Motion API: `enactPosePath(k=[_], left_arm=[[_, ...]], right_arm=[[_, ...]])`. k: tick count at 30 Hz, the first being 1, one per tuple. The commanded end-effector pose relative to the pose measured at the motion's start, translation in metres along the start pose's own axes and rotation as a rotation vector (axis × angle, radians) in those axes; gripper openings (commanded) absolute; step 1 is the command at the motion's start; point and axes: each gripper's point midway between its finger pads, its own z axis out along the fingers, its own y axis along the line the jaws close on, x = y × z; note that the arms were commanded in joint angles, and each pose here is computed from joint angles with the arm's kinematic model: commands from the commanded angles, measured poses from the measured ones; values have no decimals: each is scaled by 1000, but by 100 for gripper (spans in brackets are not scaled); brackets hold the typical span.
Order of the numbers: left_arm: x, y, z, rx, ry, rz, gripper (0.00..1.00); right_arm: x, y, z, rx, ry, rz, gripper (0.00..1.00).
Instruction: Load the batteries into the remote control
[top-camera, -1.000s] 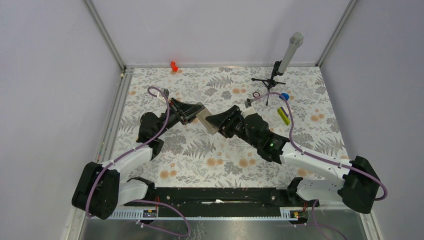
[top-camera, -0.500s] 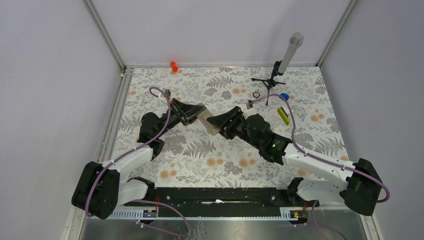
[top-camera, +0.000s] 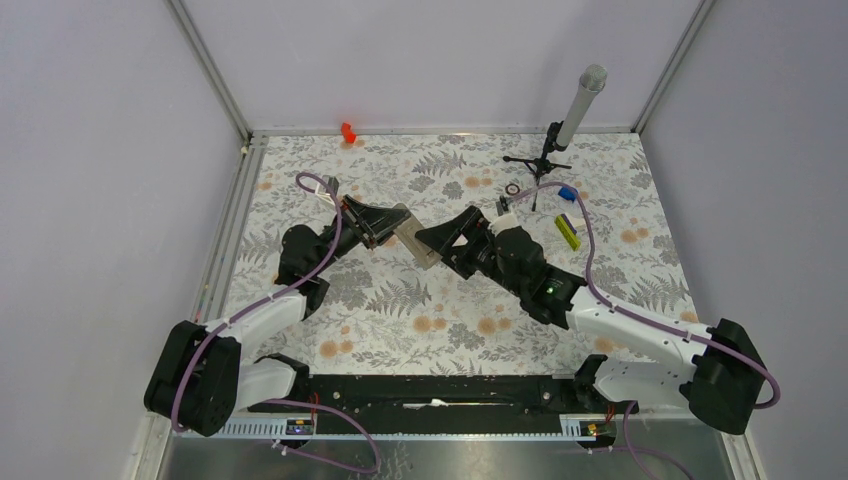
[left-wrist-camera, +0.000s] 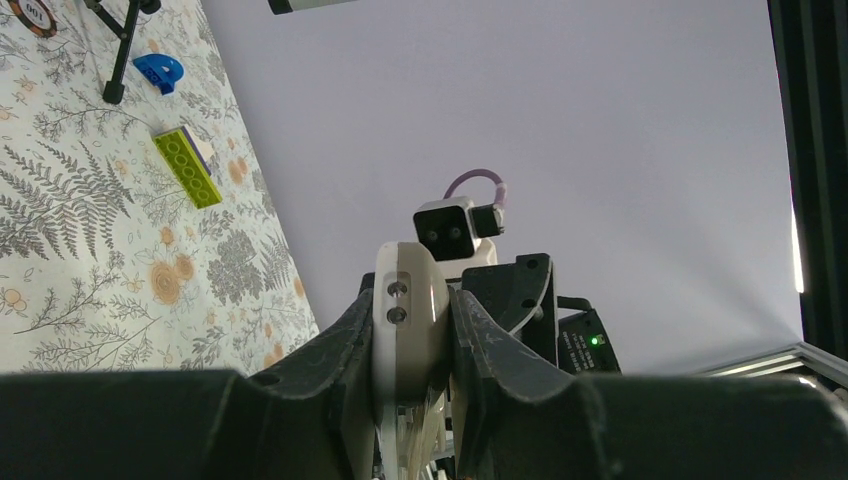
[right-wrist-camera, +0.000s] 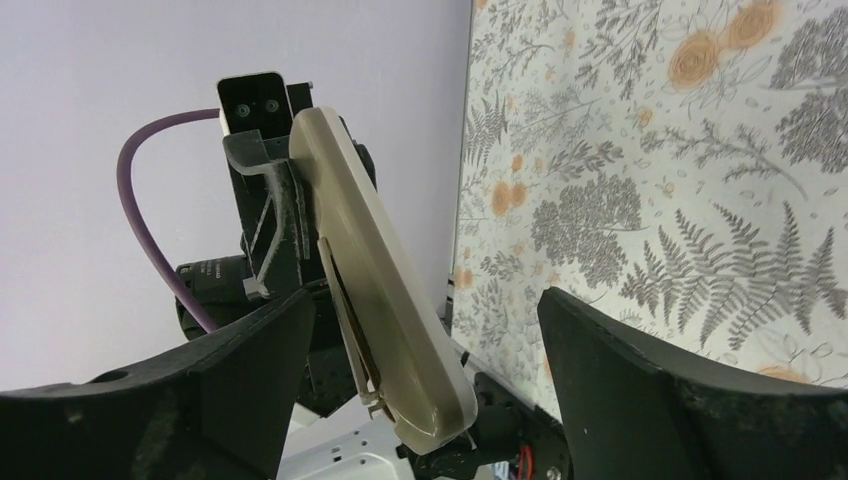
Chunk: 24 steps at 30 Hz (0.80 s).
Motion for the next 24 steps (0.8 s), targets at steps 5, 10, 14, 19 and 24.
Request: enactPosePath(k=[5,10,14,19,24], left_arm=[[-7,-16,3,57,-24,64,0],[-7,-2,5,-23,-7,43,0],[-7,4,6,-43,-7,27,0],[-11,2,9,-16,-28,19,0],[-16,-1,11,-4,-50,17,0]], right_arm=[[-23,31,-4,-81,-26,-291,93],[-33,41,-19,-108,-20,-563,90],[-40,55,-33,-109,-10,-626,76],[-17,63,-36,-59,146,-431,54],[-7,50,-36,20,200,-289,47]])
